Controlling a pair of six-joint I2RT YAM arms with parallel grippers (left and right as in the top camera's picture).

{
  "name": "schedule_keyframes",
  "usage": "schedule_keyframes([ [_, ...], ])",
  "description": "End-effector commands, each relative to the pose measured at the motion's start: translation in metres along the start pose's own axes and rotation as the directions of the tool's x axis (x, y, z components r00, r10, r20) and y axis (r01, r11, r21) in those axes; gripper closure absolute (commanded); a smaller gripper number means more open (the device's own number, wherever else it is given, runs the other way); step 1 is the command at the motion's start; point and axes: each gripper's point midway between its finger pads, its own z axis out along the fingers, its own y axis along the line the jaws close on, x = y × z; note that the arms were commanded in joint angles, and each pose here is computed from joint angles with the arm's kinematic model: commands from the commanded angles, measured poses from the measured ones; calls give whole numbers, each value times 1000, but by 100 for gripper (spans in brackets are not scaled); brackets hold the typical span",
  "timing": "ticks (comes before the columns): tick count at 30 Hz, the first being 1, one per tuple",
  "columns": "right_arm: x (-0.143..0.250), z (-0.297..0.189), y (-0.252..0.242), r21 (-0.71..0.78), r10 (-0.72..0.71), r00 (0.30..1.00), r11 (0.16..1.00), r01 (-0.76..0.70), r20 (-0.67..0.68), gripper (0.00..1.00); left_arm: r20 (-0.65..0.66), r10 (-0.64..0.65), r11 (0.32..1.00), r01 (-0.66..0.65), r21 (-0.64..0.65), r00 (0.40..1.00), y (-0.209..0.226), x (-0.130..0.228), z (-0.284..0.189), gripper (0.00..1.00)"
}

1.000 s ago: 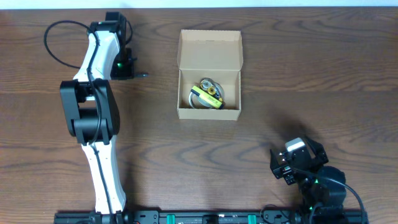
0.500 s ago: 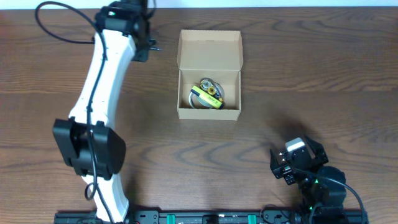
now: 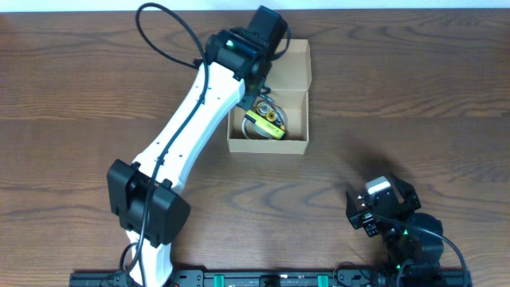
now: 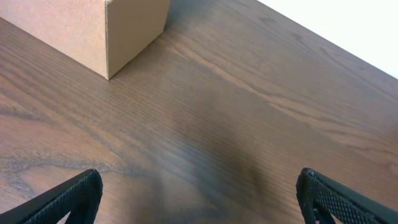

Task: Pack container
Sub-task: 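Carry the pen over the box and drop it inside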

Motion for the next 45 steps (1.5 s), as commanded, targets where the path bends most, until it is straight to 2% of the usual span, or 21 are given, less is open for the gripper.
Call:
schedule_keyframes([
  [1, 1, 0, -1, 8, 15, 1000, 1000, -15, -2, 1, -21, 26, 1000, -26, 10, 999, 0, 10, -10, 93],
  [6, 1, 0, -1, 8, 15, 1000, 1000, -15, -2, 1, -39, 72, 997, -72, -15, 997, 2, 37, 0, 93],
  [11, 1, 0, -1, 9, 15, 1000, 1000, -15, -2, 1, -81, 58, 995, -65, -81, 995, 7, 65, 32, 93],
  [18, 1, 0, -1, 8, 15, 1000, 1000, -15, -2, 1, -109, 64, 994, -73, -79, 992, -2, 85, 70, 93],
  [28, 1, 0, -1, 8, 15, 1000, 1000, -15, -2, 1, -126, 40, 986, -59, -153, 991, 10, 103, 106, 89],
  [33, 1, 0, -1, 8, 15, 1000, 1000, -15, -2, 1, -122, 39, 986, -58, -157, 992, 10, 102, 109, 75],
  [36, 1, 0, -1, 8, 15, 1000, 1000, -15, -2, 1, -116, 39, 986, -57, -156, 992, 10, 100, 109, 73],
  [39, 1, 0, -1, 8, 15, 1000, 1000, -15, -2, 1, -117, 39, 986, -57, -155, 992, 10, 100, 108, 59],
  [43, 1, 0, -1, 8, 15, 1000, 1000, -15, -2, 1, -103, 38, 990, -51, -129, 994, 5, 95, 98, 58],
  [45, 1, 0, -1, 8, 15, 1000, 1000, -15, -2, 1, -59, 37, 996, -41, -79, 998, -4, 83, 78, 54],
])
